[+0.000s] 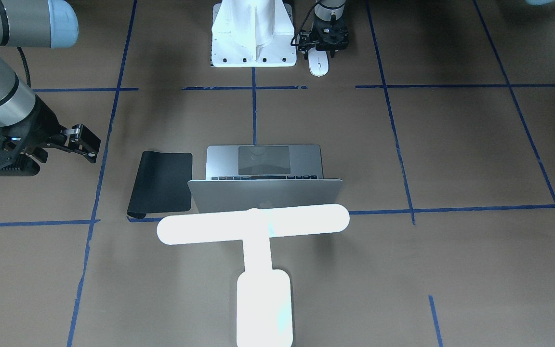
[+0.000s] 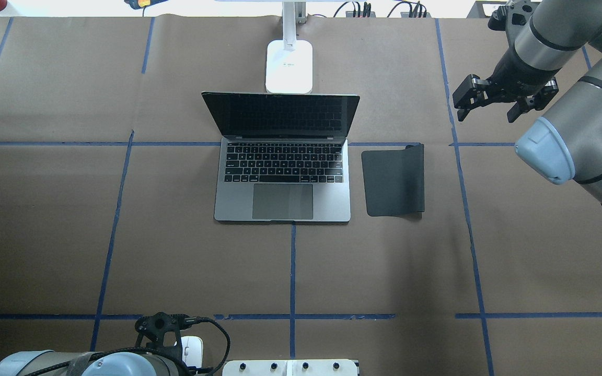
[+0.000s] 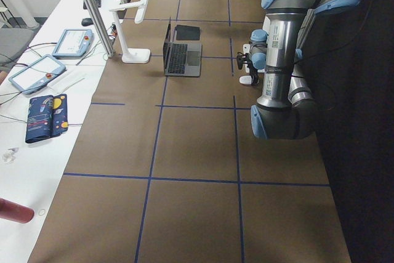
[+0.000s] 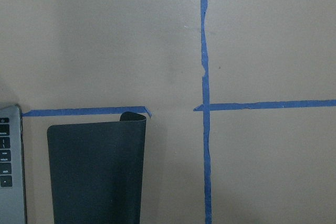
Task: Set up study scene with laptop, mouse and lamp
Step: 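Grasp the white mouse with the left gripper while the right arm withdraws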
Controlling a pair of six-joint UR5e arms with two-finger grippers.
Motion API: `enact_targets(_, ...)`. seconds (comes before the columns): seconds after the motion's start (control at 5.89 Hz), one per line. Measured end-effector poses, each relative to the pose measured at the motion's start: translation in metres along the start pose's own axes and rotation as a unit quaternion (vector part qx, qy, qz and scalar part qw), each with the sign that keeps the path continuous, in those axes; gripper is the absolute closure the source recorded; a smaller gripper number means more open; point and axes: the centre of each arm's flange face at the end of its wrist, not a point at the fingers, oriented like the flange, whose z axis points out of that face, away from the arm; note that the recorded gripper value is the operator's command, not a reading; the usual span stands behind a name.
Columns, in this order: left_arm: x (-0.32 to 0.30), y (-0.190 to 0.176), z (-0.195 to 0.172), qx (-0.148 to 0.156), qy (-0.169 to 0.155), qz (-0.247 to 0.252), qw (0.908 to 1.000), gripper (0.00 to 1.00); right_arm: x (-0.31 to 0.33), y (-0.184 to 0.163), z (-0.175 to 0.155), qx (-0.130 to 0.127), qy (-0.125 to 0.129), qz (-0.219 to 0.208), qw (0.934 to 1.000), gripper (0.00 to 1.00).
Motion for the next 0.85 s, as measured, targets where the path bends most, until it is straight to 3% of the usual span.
enact_targets(0.34,0.002,-0.009,-0.012,0.006,0.01,-0.006,0.9999,0.84,0.004,0.003,0.0,0.0,0.0,0.001,1.0,0.0)
enact_targets(0.85,0.007,-0.038,-0.087,0.03,0.014,-0.025,0.9992,0.84,0.025,0.023,-0.001,0.0,-0.001,-0.01,1.0,0.0)
